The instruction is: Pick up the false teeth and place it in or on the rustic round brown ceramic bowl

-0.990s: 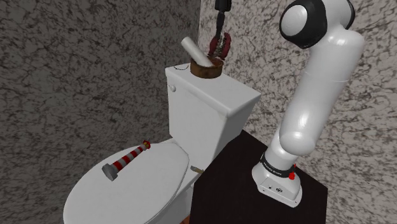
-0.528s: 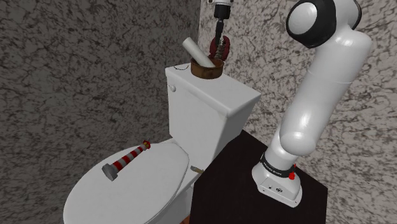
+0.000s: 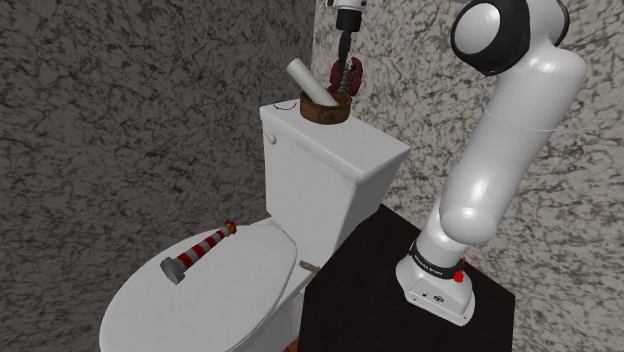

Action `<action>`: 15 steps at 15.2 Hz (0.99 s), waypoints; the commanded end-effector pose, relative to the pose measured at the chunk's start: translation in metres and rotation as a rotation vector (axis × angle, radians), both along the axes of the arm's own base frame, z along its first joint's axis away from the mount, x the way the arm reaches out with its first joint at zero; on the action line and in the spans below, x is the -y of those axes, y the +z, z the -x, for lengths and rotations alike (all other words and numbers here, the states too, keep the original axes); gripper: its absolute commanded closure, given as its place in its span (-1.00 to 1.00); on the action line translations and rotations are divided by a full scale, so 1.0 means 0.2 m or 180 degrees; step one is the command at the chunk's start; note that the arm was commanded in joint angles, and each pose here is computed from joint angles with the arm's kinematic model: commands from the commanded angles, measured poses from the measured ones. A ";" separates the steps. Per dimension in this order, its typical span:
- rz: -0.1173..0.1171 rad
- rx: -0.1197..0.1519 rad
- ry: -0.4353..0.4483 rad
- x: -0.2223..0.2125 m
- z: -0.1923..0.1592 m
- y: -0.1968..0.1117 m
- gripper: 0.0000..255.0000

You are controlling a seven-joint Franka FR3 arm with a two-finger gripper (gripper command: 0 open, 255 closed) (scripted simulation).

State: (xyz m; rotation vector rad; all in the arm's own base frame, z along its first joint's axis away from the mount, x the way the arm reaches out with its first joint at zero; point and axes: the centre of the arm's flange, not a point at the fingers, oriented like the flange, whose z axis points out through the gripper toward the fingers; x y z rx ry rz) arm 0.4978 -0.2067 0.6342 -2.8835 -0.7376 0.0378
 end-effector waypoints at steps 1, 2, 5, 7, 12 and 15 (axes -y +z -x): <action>0.0000 -0.0004 0.0000 0.00 0.00 0.00 -1.00; 0.0000 -0.0004 0.0000 0.00 0.00 0.00 -1.00; 0.0000 -0.0004 0.0000 0.01 -0.01 0.06 -1.00; 0.0000 -0.0004 0.0000 0.03 -0.01 0.19 -1.00; 0.0000 -0.0004 0.0000 0.04 -0.02 0.24 -1.00; 0.0000 -0.0004 0.0000 0.04 -0.02 0.24 -1.00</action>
